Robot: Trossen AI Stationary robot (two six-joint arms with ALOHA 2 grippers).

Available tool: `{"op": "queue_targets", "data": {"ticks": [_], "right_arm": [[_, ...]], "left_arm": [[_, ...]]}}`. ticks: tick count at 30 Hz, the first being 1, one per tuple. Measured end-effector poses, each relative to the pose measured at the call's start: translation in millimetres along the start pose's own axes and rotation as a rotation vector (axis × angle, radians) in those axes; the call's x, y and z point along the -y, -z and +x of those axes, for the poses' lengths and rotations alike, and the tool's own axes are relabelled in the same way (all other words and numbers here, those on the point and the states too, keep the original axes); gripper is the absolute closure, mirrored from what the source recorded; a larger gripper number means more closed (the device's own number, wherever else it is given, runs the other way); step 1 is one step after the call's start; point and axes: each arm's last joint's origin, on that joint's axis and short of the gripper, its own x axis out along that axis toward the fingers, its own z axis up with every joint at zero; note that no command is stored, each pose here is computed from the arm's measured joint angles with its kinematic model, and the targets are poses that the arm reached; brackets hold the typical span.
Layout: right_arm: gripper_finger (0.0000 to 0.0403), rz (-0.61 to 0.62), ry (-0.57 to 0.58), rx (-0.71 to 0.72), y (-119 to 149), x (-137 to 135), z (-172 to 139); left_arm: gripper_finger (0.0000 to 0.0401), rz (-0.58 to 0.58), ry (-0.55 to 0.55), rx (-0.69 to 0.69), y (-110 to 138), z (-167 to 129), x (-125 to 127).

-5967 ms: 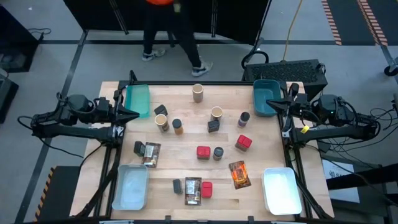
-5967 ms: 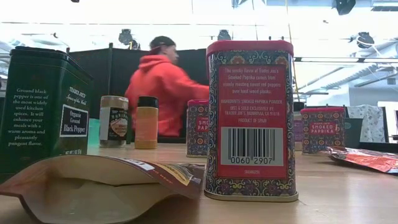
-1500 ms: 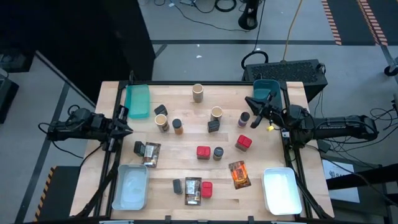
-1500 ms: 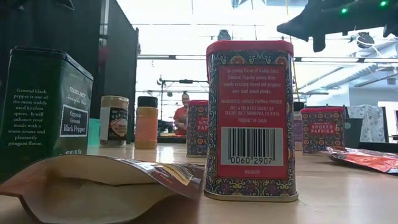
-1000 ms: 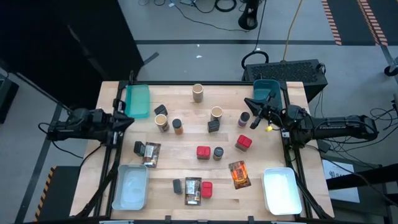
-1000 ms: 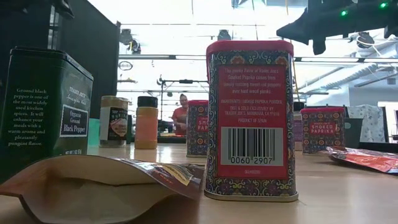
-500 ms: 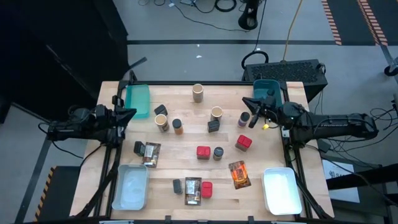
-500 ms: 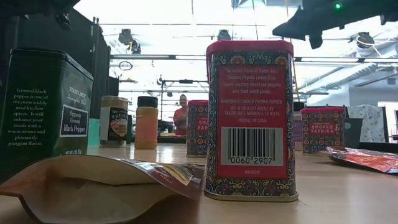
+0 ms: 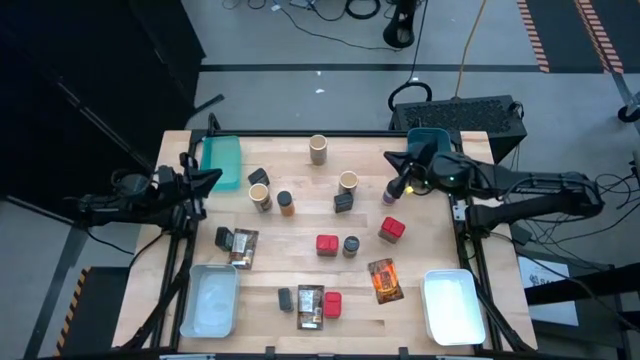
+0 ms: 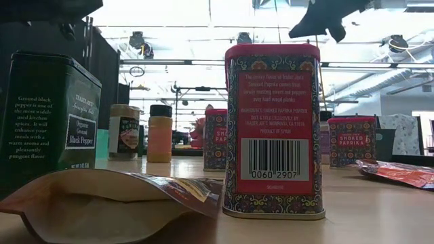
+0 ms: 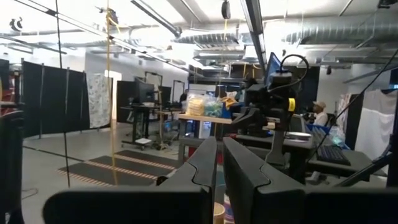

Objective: Sort spices by type
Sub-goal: Put the bottom right brown seasoning bottle into the dark green bin

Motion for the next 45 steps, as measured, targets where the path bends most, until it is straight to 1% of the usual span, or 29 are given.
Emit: {"op": "queue_targets", "data": {"ticks": [4,7,12,16,17,20,26,31,38,40,43,45], "right_arm": [[0.0393,-0.027,0.011,-0.048,-7.4,-3.7,3.3],[0.0374,-0.032,0.022,-0.100,-9.2,-6.9,7.8],[0.0317,0.043,0.023,-0.148,-10.6,-16.2,21.8],[0.0265,0.054,-0.051,-0.189,-2.8,-30.2,43.6],[0.0254,0.041,-0.066,-0.193,-1.1,-33.1,48.0],[0.0221,0.019,-0.056,-0.212,3.8,-35.7,57.3],[0.0175,0.115,-0.016,-0.224,5.7,-31.6,64.4],[0.0157,0.123,-0.051,-0.184,4.3,-37.8,73.9],[0.0156,0.109,-0.046,-0.201,-4.4,-45.5,89.4],[0.0156,0.103,-0.044,-0.233,-5.4,-50.3,96.6],[0.0156,0.094,-0.079,-0.340,-5.0,-58.6,107.9],[0.0156,0.069,-0.050,-0.414,-6.2,-61.4,112.3]], "left_arm": [[0.0372,0.005,0.000,-0.012,1.2,0.0,0.1],[0.0372,0.007,0.001,-0.018,1.9,0.0,0.1],[0.0372,0.007,-0.004,-0.018,1.8,0.0,-0.1],[0.0372,0.004,-0.039,-0.014,1.3,0.0,-1.1],[0.0372,0.004,-0.042,-0.013,1.1,0.0,-1.2],[0.0372,0.005,-0.046,-0.016,1.4,0.0,-1.3],[0.0372,0.015,-0.060,-0.022,1.9,-0.1,-1.7],[0.0372,0.015,-0.061,-0.023,1.9,-0.1,-1.7],[0.0372,0.010,-0.059,-0.029,2.6,-0.1,-1.6],[0.0372,0.009,-0.057,-0.025,2.3,-0.1,-1.6],[0.0372,-0.004,-0.059,0.003,-0.8,-0.1,-1.8],[0.0372,-0.006,-0.059,0.007,-1.3,-0.2,-1.8]]}}
